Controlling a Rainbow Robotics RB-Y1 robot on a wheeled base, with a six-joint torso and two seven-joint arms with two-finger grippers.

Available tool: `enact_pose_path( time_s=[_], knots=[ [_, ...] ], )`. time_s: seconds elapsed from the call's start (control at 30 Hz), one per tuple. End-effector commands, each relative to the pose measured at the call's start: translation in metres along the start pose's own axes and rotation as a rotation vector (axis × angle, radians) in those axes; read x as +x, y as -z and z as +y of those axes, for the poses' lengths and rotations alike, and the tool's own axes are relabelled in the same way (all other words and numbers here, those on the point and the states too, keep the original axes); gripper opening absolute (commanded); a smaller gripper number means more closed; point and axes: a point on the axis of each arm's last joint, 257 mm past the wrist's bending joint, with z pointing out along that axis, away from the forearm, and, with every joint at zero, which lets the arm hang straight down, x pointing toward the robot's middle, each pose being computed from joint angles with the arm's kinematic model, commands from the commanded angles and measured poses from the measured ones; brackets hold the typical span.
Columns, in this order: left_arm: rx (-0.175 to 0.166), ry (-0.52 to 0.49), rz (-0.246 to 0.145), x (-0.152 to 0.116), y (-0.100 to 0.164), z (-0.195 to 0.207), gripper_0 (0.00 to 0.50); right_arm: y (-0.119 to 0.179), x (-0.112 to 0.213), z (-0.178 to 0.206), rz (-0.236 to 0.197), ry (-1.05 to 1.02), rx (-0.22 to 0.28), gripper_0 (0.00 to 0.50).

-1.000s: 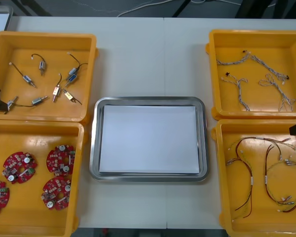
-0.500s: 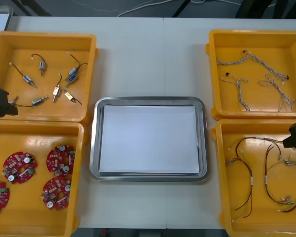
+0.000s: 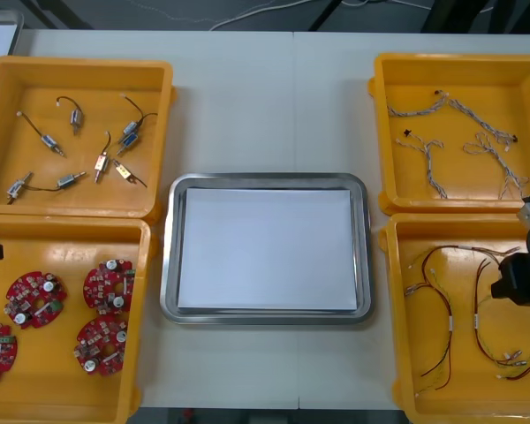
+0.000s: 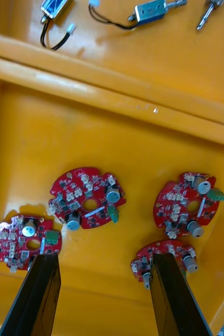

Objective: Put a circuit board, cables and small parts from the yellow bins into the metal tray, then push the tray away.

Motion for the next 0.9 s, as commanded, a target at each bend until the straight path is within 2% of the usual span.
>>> enact_pose_path(
  time_s=[0.03, 0.17, 0.33, 0.53, 0.6, 0.67, 0.9],
  knots=[
    [-0.042, 0.166, -0.043, 0.011, 0.002, 0.019, 0.500, -0.017, 0.013, 0.000, 0.005, -0.044, 0.015, 0.500],
    [-0.037, 0.258, -0.063, 0.026, -0.011, 0.022, 0.500, -0.027, 0.016, 0.002, -0.010, -0.049, 0.011, 0.500],
    [-0.028, 0.316, -0.095, 0.037, -0.026, 0.020, 0.500, -0.040, 0.023, 0.005, -0.020, -0.054, 0.012, 0.500],
    [-0.085, 0.333, -0.109, 0.048, -0.046, 0.020, 0.500, -0.053, 0.034, 0.004, -0.023, -0.059, 0.017, 0.500],
    [-0.099, 0.341, -0.109, 0.055, -0.055, 0.014, 0.500, -0.057, 0.036, 0.004, -0.028, -0.057, 0.021, 0.500],
    [-0.098, 0.351, -0.105, 0.059, -0.060, 0.008, 0.500, -0.060, 0.038, 0.004, -0.031, -0.055, 0.027, 0.500],
    [-0.048, 0.368, -0.045, 0.080, -0.074, -0.019, 0.500, -0.068, 0.044, 0.004, -0.034, -0.057, 0.041, 0.500]
  ],
)
